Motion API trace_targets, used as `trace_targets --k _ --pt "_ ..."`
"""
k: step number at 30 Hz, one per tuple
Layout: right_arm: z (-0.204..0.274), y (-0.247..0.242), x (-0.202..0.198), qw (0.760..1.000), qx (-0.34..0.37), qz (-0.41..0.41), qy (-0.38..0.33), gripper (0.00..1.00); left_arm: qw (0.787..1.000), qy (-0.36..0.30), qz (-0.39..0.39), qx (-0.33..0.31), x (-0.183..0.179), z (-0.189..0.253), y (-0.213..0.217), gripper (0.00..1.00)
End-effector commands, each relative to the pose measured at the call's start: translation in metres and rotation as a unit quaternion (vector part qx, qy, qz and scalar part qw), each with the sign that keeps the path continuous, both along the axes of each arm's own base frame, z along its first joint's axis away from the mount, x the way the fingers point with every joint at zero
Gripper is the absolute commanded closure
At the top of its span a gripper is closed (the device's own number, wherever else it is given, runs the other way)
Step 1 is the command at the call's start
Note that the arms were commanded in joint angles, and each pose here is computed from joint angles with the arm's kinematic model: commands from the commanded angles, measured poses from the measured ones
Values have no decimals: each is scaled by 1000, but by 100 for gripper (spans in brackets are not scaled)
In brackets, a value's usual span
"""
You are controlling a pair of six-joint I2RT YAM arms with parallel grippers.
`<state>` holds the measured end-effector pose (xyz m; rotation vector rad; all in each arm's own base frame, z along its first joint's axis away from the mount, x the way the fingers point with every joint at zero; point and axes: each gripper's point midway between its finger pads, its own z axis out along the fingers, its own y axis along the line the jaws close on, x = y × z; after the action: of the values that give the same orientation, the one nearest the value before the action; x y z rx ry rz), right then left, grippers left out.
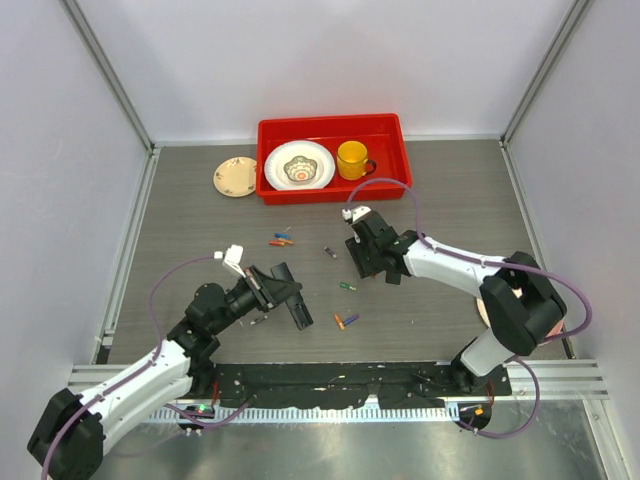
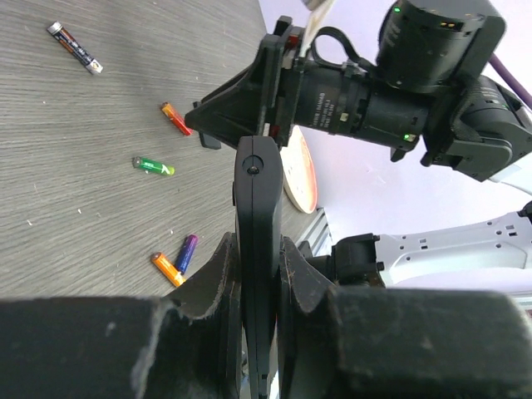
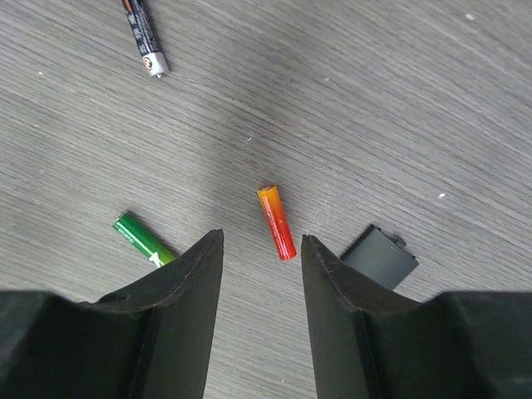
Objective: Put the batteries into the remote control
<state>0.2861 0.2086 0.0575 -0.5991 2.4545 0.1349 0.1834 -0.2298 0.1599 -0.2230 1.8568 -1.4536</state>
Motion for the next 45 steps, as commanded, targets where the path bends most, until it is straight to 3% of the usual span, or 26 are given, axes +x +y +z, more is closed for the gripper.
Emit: trace_targets --k 1,26,40,45 --pt "-3 9 13 1000 -5 13 -10 55 999 -35 -6 -11 2 17 -3 100" --pt "-34 -7 5 999 -29 -12 39 67 999 -35 -15 -10 2 15 -7 100" --pt "-29 -11 -10 997 -25 -20 66 66 999 -35 -13 -13 5 15 -8 100" --pt "-39 -13 -14 996 -34 -24 84 80 999 -34 -14 -16 5 15 -9 100"
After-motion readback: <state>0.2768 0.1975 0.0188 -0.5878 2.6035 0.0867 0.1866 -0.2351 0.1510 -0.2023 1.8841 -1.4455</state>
